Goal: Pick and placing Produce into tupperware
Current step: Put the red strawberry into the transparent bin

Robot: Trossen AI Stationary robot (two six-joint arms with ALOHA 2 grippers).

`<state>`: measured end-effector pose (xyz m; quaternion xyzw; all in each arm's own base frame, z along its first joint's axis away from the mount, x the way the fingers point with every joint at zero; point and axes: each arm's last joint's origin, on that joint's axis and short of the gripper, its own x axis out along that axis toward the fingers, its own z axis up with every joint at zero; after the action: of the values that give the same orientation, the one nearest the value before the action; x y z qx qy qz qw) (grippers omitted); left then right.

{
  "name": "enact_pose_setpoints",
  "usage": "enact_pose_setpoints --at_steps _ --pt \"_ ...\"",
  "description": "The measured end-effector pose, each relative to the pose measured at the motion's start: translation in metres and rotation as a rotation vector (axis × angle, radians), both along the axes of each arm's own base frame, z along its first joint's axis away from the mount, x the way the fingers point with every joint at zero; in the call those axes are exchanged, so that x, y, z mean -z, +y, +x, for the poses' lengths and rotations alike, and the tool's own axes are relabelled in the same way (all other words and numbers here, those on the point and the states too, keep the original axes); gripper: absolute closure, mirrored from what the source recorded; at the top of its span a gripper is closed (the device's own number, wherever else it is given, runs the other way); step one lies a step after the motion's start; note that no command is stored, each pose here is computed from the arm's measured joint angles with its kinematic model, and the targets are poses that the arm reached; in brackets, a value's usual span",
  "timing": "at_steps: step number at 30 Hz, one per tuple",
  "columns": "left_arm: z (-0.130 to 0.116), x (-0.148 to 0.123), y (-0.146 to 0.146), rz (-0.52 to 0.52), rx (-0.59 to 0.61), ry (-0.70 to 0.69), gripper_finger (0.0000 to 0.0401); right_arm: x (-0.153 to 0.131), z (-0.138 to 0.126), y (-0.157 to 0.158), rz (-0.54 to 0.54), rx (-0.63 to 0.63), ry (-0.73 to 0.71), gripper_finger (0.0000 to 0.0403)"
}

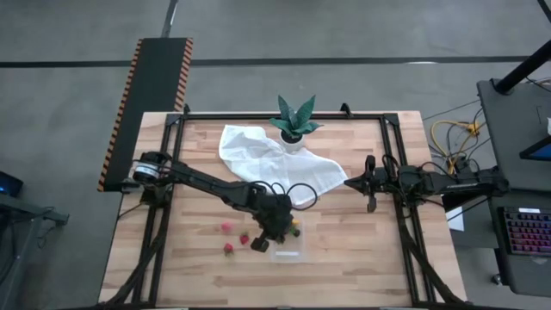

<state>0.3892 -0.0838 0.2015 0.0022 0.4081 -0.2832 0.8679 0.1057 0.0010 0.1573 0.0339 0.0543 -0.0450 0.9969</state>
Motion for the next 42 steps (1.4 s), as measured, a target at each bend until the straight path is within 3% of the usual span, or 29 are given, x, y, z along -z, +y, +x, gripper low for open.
enact_pose_setpoints --at_steps 8,19,26,34,37,42 --pt "0.0 0.0 0.0 -0.001 -0.003 -0.003 0.0328 0.0 0.0 0.0 0.0 0.0 0.0 0.0394" --pt "-0.022 -0.023 0.005 -0.017 -0.098 0.157 0.0324 0.0 0.0 0.0 0.0 0.0 0.001 0.0394" --pt "-0.049 -0.039 0.015 0.089 -0.331 0.317 0.0324 0.0 0.0 0.0 0.0 0.0 0.005 0.0394" --pt "-0.075 -0.02 0.024 0.165 -0.722 0.619 0.0324 0.001 0.0 0.0 0.0 0.0 0.006 0.0394" --pt "-0.083 -0.009 0.025 0.157 -0.796 0.715 0.0324 0.001 0.0 0.0 0.0 0.0 0.006 0.0394" --pt "-0.09 -0.004 0.022 0.089 -0.804 0.826 0.0324 0.001 0.0 0.0 0.0 0.0 0.006 0.0394"
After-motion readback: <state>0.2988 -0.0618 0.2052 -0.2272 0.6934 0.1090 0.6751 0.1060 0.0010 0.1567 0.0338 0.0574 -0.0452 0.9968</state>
